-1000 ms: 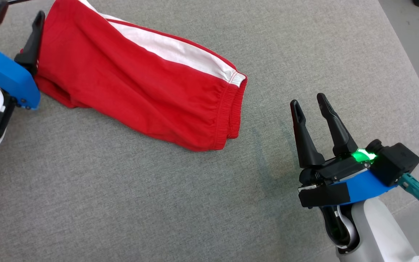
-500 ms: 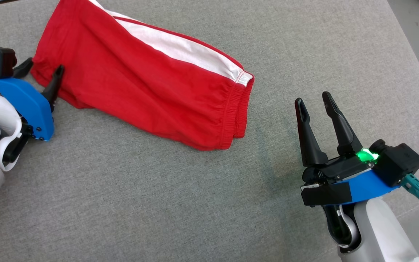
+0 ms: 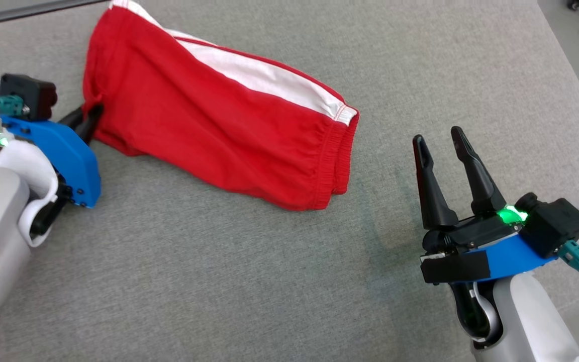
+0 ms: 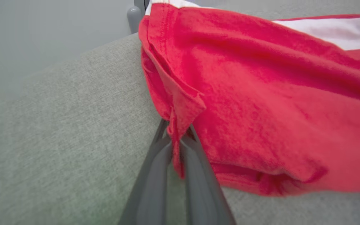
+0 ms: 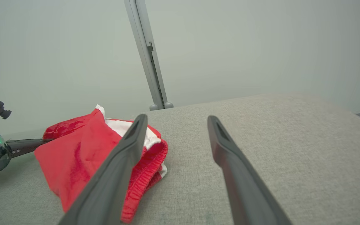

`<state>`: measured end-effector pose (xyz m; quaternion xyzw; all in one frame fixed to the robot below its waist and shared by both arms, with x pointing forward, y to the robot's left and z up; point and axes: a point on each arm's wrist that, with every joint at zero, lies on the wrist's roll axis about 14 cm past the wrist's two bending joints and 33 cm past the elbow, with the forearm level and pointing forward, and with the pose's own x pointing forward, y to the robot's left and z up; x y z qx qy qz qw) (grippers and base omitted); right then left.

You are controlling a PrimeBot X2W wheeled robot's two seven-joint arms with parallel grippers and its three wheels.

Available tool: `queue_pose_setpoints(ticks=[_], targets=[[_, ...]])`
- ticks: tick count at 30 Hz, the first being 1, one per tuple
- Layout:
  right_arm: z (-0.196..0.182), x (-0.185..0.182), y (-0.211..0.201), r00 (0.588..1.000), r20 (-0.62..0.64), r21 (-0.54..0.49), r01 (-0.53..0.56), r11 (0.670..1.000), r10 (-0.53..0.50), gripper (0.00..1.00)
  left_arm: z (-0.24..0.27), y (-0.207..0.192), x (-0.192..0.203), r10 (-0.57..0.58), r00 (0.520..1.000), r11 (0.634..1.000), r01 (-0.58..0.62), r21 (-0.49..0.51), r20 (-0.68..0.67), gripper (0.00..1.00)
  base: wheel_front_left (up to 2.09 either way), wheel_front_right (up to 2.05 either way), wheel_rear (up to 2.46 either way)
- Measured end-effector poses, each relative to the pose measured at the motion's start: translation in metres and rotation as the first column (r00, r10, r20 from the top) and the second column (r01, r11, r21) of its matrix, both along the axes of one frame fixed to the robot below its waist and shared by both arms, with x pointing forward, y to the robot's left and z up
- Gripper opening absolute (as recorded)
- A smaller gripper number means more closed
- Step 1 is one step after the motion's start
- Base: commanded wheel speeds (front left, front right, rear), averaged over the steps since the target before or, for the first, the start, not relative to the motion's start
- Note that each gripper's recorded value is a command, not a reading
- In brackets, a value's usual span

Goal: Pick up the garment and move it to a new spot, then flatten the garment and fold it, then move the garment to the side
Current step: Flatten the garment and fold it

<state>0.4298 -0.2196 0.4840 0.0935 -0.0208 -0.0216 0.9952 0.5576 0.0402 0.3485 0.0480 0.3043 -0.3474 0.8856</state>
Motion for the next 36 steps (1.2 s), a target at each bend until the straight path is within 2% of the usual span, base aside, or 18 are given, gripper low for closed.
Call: queue_pose_setpoints(ticks=[5,12,22,32,33,34,36], targets=[[0.008,-0.005,0.002,1.000,0.023,0.017,-0.002,1.000,0.002,1.00,0.037,0.002,-0.003,0.048,0.995,0.995,-0.040,-0.089,0.086,0.00,0.00,0.00,0.00],[0.014,-0.010,0.007,0.999,0.043,0.043,-0.010,0.999,0.008,1.00,0.062,0.021,-0.036,0.130,0.983,0.980,-0.107,-0.167,0.131,0.00,0.00,0.00,0.00],[0.012,-0.014,0.019,0.998,0.039,0.059,-0.044,0.997,0.041,1.00,0.060,0.055,-0.100,0.291,0.953,0.930,-0.262,-0.256,0.083,0.00,0.00,0.00,0.00],[0.008,-0.011,0.037,0.995,0.009,0.056,-0.102,0.993,0.102,1.00,0.036,0.072,-0.154,0.384,0.923,0.894,-0.374,-0.245,-0.007,0.00,0.00,0.00,0.00],[0.008,-0.011,0.038,0.994,0.010,0.056,-0.105,0.993,0.105,1.00,0.037,0.073,-0.155,0.388,0.922,0.894,-0.376,-0.243,0.000,0.42,0.00,0.00,0.00],[0.009,-0.011,0.038,0.994,0.010,0.056,-0.107,0.993,0.107,1.00,0.039,0.074,-0.154,0.402,0.915,0.887,-0.388,-0.249,0.008,1.00,0.00,0.00,0.00],[0.011,-0.012,0.039,0.994,0.011,0.055,-0.111,0.992,0.111,1.00,0.043,0.075,-0.152,0.408,0.912,0.888,-0.387,-0.249,0.039,1.00,0.00,0.00,0.00]])
